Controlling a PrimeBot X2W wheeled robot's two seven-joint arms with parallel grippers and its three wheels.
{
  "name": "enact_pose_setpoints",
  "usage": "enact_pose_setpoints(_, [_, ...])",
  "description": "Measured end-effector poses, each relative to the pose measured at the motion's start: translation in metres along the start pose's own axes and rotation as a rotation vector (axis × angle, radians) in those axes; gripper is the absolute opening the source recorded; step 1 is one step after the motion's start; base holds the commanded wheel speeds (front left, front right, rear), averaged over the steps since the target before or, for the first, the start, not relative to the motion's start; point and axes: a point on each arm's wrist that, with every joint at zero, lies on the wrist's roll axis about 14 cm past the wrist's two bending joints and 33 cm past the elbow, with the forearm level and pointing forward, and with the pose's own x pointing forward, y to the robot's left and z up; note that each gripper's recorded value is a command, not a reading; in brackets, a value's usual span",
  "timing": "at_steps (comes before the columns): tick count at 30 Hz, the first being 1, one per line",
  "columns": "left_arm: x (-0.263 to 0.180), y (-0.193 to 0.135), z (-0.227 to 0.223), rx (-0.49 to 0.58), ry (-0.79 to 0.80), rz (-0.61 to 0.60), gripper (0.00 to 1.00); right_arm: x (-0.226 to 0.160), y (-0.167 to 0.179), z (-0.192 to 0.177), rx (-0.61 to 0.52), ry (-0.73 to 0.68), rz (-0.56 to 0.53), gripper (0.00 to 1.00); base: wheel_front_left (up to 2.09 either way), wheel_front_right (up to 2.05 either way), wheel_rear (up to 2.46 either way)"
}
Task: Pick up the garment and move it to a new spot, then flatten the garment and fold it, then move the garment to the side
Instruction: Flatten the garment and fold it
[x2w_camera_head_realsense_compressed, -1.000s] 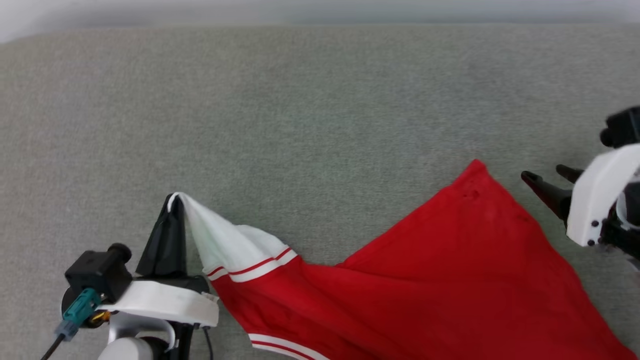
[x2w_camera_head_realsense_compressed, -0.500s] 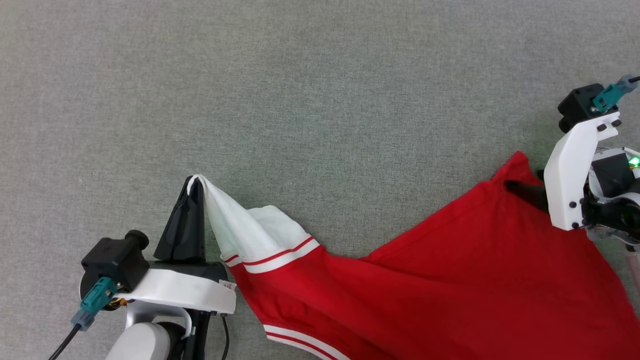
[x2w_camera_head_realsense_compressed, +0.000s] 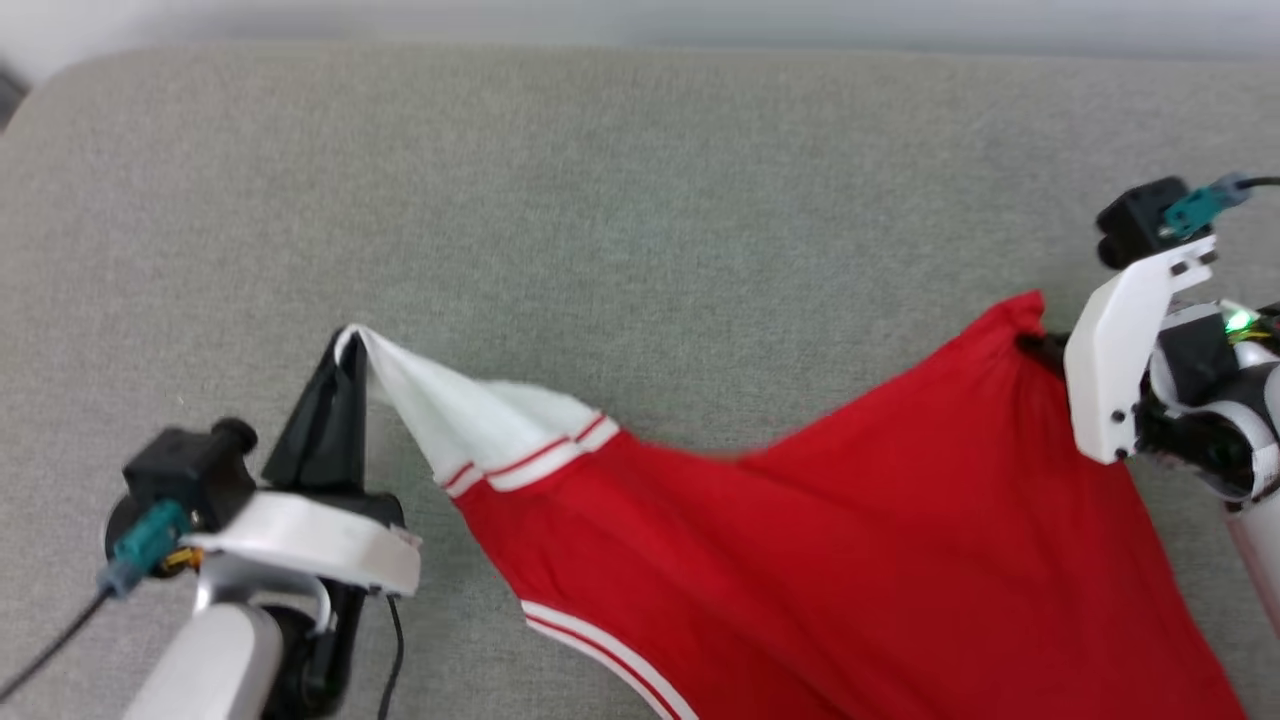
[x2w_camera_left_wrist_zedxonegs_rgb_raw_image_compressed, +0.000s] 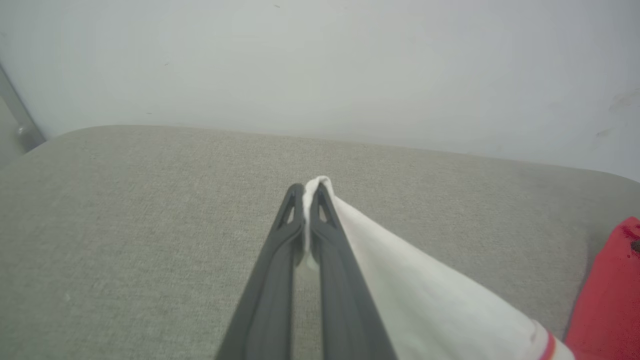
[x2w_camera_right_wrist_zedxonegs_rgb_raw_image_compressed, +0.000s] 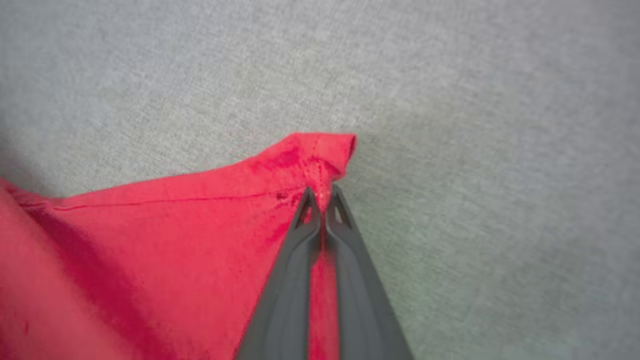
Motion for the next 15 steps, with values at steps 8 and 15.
enact_pose_setpoints(8, [0.033,-0.020,0.086,0.090,-0.171,-0.113,0.00,-0.057,-0.028,0.061,0.016,-0.317,-0.138,0.00,0.00,0.00,0.00])
enact_pose_setpoints(15, [0.072,-0.046,0.160,0.075,-0.313,-0.177,0.00,-0.114,-0.057,0.110,0.033,-0.558,-0.252,0.00,0.00,0.00,0.00])
